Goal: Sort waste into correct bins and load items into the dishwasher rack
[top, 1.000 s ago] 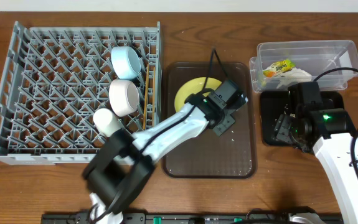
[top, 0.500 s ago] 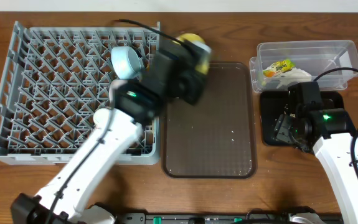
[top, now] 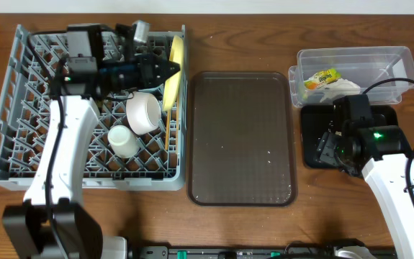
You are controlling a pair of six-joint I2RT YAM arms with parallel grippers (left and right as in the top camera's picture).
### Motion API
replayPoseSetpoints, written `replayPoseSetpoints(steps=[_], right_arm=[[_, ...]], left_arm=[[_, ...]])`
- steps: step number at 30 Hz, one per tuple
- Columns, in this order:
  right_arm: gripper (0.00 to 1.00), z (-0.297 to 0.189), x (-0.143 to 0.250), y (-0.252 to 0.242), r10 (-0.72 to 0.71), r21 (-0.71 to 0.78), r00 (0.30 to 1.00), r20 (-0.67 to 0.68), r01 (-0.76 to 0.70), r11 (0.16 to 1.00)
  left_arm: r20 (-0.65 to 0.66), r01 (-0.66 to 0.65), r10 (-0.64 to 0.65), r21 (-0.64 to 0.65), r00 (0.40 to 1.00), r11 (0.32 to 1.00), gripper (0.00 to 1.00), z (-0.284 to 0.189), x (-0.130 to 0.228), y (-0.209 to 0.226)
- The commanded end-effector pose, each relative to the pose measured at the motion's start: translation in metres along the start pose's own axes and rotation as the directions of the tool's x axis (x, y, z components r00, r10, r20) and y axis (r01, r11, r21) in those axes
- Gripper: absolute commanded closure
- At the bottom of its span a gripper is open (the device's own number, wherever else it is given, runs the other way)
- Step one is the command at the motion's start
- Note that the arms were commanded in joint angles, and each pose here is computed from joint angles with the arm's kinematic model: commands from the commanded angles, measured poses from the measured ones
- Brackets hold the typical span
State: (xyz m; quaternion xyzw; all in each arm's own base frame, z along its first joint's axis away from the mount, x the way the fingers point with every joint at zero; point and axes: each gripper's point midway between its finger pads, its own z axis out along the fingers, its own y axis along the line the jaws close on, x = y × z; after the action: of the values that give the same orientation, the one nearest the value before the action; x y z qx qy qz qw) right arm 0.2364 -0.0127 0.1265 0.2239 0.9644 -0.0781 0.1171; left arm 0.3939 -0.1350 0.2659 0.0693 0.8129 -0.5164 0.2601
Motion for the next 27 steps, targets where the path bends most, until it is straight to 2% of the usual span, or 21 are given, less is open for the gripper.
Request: replayPoseSetpoints(steps=[1, 9, 10, 11, 15, 17, 19, 22, 27], right_arm=[[0.21, -0.004, -0.004, -0.002, 0.025, -0.002, 1.000, 0.019, -0.025, 1.000], [0.21, -0.004, -0.003, -0.002, 0.025, -0.001, 1.000, 0.018, -0.025, 1.000], [0.20, -0.004, -0.003, -0.002, 0.025, -0.001, 1.000, 0.018, -0.025, 1.000], [0.20, -0.004, -0.003, -0.002, 0.025, -0.001, 1.000, 0.019, -0.025, 1.000], [0.19, -0.004, -0.004, -0.002, 0.026, -0.003, 0.999, 0.021, -0.026, 1.000], [0.17, -0.004, -0.005, -0.001, 0.027, -0.006, 0.999, 0.026, -0.027, 1.000], [0.09, -0.004, -0.009, 0.001, 0.008, -0.015, 0.999, 0.040, -0.008, 1.000], [0.03, -0.005, -0.017, 0.008, -0.038, -0.040, 0.997, 0.073, 0.041, 0.998], [0.01, -0.015, -0.044, 0.052, -0.130, -0.231, 0.971, 0.199, 0.175, 0.957]], left_arm=[[-0.051, 0.078, -0.070, 0.173, 0.996, 0.982, 0.94, -0.004, 0.005, -0.006], [-0.056, 0.197, -0.192, 0.111, 0.980, 0.974, 0.93, 0.002, 0.007, 0.048], [-0.054, 0.206, -0.201, 0.100, 0.978, 0.974, 0.83, 0.003, 0.007, 0.053], [-0.053, 0.210, -0.206, 0.091, 0.977, 0.973, 0.68, 0.003, 0.007, 0.056], [-0.029, 0.231, -0.233, -0.037, 0.972, 0.972, 0.35, 0.003, 0.010, 0.078], [-0.011, 0.247, -0.251, -0.141, 0.968, 0.959, 0.29, 0.001, 0.014, 0.095], [0.002, 0.247, -0.253, -0.215, 0.968, 0.945, 0.26, -0.003, 0.016, 0.104], [0.005, 0.192, -0.196, -0.240, 0.981, 0.952, 0.23, -0.009, 0.015, 0.097], [0.055, 0.104, -0.091, -0.342, 0.994, 0.934, 0.20, -0.028, 0.004, 0.083]])
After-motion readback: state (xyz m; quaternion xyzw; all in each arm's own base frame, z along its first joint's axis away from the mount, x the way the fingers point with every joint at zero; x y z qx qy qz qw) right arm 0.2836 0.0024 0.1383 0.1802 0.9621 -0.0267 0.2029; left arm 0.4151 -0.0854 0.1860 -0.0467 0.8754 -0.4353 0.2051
